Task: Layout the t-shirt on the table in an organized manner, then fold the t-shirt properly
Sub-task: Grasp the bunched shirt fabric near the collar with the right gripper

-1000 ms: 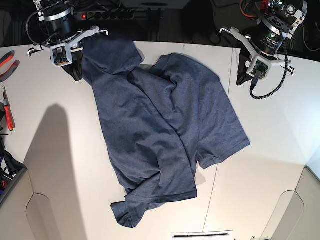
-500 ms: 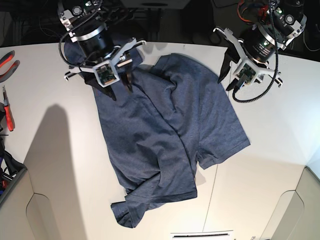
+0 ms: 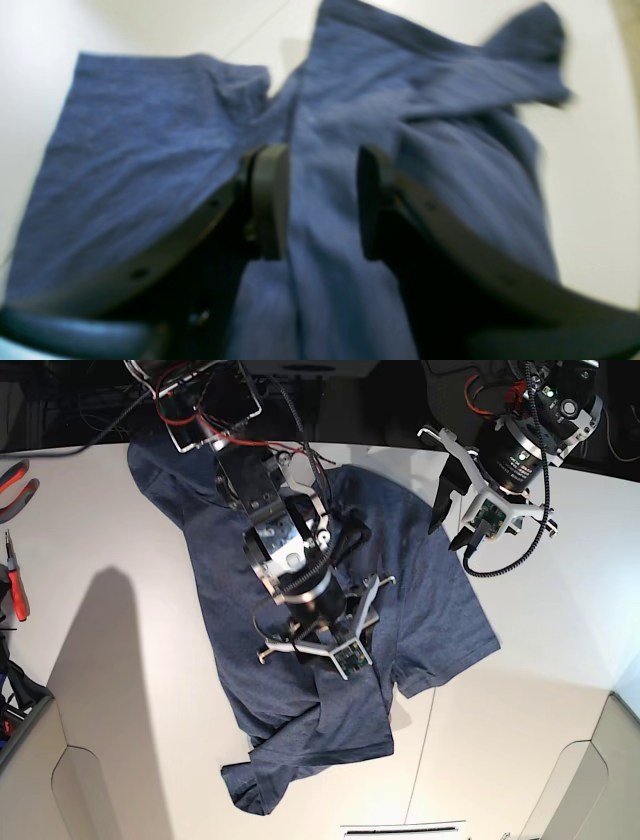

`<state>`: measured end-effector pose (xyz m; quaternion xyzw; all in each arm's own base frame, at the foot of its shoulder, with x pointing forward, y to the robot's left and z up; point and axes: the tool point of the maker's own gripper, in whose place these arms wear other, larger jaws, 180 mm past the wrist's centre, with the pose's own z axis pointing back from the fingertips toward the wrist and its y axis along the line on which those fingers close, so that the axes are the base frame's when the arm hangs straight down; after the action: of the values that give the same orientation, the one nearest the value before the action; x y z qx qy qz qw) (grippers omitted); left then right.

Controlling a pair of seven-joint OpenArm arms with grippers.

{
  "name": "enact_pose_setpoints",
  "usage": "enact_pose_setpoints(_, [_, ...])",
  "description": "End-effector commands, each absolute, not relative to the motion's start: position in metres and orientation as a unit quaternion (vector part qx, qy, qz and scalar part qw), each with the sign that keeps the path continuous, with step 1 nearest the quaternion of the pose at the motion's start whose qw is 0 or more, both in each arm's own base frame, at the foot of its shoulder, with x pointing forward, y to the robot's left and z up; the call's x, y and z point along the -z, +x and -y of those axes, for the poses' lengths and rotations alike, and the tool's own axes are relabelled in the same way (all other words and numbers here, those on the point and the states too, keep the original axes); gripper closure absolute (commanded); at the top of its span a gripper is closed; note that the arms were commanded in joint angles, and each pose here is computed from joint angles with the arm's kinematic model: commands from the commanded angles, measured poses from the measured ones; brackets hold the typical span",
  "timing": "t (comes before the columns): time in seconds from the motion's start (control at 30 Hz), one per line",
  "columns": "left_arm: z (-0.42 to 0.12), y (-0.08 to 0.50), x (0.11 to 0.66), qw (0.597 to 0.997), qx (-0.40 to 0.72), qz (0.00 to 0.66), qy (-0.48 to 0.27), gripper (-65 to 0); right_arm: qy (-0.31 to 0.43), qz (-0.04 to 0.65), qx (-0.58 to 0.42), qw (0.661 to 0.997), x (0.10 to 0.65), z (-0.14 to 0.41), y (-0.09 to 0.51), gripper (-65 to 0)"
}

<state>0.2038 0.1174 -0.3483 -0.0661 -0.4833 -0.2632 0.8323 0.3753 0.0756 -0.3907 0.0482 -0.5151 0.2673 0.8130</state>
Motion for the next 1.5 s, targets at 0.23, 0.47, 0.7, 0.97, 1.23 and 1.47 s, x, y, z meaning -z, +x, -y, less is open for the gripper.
enact_pose_setpoints(0.23, [-0.144, 0.216, 0.413, 0.871, 0.229, 0.431, -0.059, -23.3, -0.067, 0.501, -0.298, 0.810, 0.400, -0.042, 0.443, -22.6])
enact_pose_setpoints(0.47, [-0.143, 0.239, 0.429, 0.877, 0.201, 0.427, -0.095, -23.2, -0.060, 0.515, -0.303, 0.800, 0.393, -0.046, 0.448, -19.7])
enact_pose_setpoints(0.7, [-0.141, 0.245, 0.424, 0.874, 0.189, 0.435, -0.105, -23.2, -0.032, 0.519, -0.289, 0.804, 0.393, -0.052, 0.445, -11.9])
enact_pose_setpoints(0.97, [-0.134, 0.251, 0.418, 0.866, 0.199, 0.442, -0.121, -23.2, -0.002, 0.494, -0.320, 0.808, 0.409, -0.063, 0.434, -36.1])
enact_pose_setpoints(1.23, [-0.134, 0.256, 0.415, 0.864, 0.200, 0.447, -0.119, -23.2, 0.019, 0.505, -0.321, 0.801, 0.421, -0.067, 0.428, -25.8])
enact_pose_setpoints(1.47, [-0.134, 0.256, 0.415, 0.864, 0.200, 0.447, -0.119, -23.2, 0.022, 0.527, -0.317, 0.788, 0.413, -0.070, 0.430, 0.0])
